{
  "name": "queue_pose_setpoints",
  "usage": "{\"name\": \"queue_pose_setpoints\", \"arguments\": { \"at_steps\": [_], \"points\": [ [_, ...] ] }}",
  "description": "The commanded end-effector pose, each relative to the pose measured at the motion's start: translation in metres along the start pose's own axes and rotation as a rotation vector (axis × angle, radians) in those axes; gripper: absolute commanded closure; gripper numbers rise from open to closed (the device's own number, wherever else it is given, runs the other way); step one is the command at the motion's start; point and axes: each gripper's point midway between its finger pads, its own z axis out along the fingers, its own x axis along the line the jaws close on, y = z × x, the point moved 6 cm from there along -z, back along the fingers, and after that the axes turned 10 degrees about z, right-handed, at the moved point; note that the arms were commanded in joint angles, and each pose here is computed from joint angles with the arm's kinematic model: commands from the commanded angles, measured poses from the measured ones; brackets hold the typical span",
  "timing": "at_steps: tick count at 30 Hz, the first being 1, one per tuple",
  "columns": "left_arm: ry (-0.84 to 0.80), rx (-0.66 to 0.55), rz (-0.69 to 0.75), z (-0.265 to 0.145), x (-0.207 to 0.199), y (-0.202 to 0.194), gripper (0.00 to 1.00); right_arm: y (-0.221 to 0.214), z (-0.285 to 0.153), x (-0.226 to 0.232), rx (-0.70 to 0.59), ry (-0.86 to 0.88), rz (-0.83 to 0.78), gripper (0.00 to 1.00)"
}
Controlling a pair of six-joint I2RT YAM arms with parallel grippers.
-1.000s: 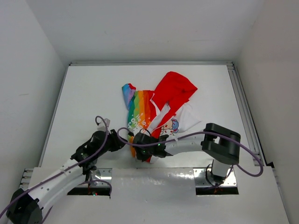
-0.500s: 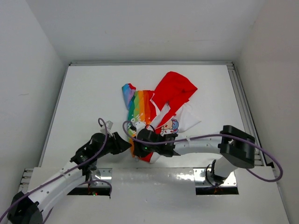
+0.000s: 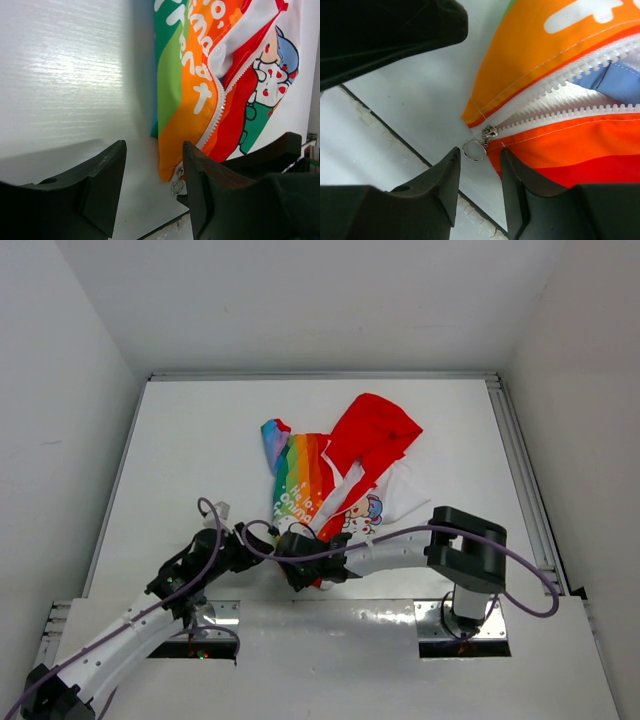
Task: Zip up the jacket
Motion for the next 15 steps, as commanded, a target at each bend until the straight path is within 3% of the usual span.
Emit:
{"name": "queue_pose_setpoints", "arguments": {
  "at_steps": [1,4,15],
  "points": [
    [0.016,-0.026,-0.020,-0.001,-0.002,0.006,0.53,0.009,-0.002,0.012,-0.044,-0.009,-0.038,0.63],
    [0.019,-0.042,-0.042,-0.001,-0.002,0.007,0.53,0.012,-0.004,0.017,-0.086,-0.062,-0.097,0.63],
    [0.001,-0.069,-0.089,-0.001,-0.005,0.010,0.56,0.000,0.011,0.015,-0.057,-0.187,-0.161,0.69]
  ]
}}
